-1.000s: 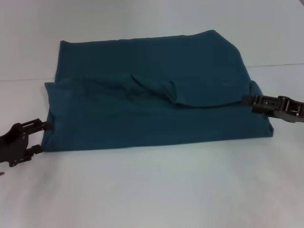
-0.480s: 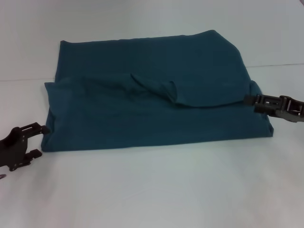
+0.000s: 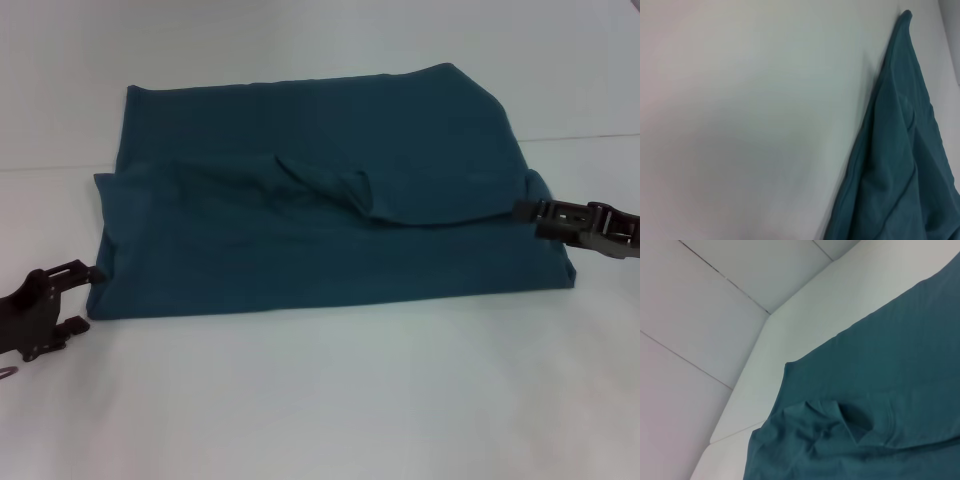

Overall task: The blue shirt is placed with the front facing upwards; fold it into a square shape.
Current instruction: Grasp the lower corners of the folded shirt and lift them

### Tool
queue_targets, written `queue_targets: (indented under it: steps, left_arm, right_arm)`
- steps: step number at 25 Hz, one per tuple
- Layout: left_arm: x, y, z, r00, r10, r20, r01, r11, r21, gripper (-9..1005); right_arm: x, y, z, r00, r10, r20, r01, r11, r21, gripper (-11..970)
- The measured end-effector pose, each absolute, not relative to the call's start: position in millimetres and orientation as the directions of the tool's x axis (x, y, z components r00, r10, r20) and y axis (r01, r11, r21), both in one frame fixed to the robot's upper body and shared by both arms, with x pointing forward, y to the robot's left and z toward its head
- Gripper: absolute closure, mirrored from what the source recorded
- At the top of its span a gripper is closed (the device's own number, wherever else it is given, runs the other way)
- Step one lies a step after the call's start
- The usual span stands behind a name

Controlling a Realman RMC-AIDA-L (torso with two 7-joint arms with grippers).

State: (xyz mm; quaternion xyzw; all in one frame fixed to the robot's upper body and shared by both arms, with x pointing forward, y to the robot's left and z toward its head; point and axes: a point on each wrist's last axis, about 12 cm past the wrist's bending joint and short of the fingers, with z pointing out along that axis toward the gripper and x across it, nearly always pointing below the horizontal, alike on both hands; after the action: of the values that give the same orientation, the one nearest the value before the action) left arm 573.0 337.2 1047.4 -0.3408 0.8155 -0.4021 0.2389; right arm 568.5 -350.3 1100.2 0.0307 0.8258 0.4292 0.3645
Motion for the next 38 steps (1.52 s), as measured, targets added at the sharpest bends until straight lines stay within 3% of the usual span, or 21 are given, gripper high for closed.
queue_targets:
  steps: [16,27,38]
  left_arm:
    - [586,324,1050,-0.67,-0.731,-0.131,-0.347,0.464,-0.815,217]
    - [603,309,1066,-0.711,-0.676,-0.195,-0.25,0.501,-0.829,218]
    - [584,334,1059,-0.685,-0.709,-0.171,-0.305,0.491,-0.816,218]
  right_arm:
    - [567,-350,1098,-0.736,0.367,-0.568,-0.255,0.627,0.736,157]
    - [567,-349,1098,-0.735,0.37,-0.568,-0.257,0.623,0.739,157]
    - [567,-350,1097,-0.734,0.371,-0.57,-0.254,0.628,0.736,158]
